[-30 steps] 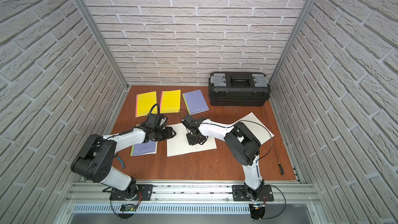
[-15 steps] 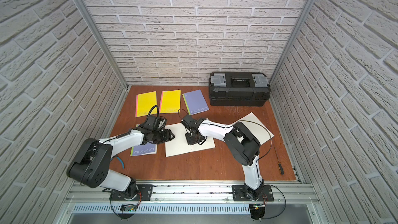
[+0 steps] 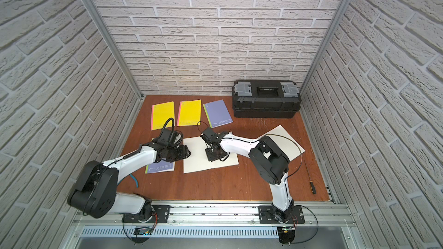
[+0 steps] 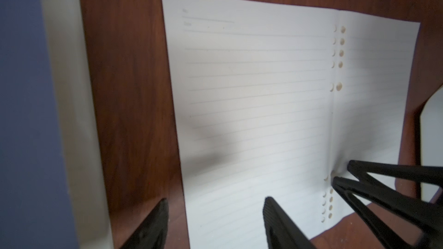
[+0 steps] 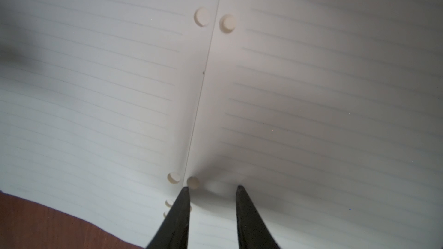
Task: Close the notebook
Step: Close the notebook at the center of the board.
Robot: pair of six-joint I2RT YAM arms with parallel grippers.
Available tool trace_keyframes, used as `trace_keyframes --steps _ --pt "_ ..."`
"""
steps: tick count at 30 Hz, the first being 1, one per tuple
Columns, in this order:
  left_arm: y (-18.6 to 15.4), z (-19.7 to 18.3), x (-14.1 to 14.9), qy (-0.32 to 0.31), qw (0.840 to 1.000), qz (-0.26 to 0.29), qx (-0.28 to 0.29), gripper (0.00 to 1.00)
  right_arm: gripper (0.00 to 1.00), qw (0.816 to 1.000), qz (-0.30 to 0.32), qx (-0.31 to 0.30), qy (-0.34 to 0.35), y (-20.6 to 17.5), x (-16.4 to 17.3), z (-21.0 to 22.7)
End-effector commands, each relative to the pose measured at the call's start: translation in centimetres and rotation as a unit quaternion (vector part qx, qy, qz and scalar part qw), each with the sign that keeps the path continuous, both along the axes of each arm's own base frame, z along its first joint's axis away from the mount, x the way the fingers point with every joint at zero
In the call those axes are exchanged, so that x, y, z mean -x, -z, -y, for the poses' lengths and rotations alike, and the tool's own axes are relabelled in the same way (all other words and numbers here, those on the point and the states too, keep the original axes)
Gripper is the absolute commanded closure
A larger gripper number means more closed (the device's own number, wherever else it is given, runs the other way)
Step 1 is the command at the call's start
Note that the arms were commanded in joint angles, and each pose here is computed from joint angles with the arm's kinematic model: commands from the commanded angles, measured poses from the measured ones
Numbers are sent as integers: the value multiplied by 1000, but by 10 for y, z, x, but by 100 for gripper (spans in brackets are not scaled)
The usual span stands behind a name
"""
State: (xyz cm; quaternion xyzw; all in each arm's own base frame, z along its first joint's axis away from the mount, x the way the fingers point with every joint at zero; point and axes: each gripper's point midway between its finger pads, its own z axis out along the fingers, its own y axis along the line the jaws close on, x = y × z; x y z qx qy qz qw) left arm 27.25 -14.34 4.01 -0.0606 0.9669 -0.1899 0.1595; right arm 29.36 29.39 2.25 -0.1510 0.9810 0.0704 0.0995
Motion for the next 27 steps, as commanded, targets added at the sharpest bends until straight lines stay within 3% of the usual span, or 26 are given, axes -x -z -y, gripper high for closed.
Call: trace_keyframes --steps 1,12,27 --pt "7 -7 6 -5 1000 -12 -12 36 67 1000 -22 13 -9 9 14 0" --pt "18 -8 10 -2 999 -31 -20 37 67 998 -33 56 -3 23 23 12" --pt "33 9 6 10 999 -39 21 37 67 998 -49 45 1 33 30 6"
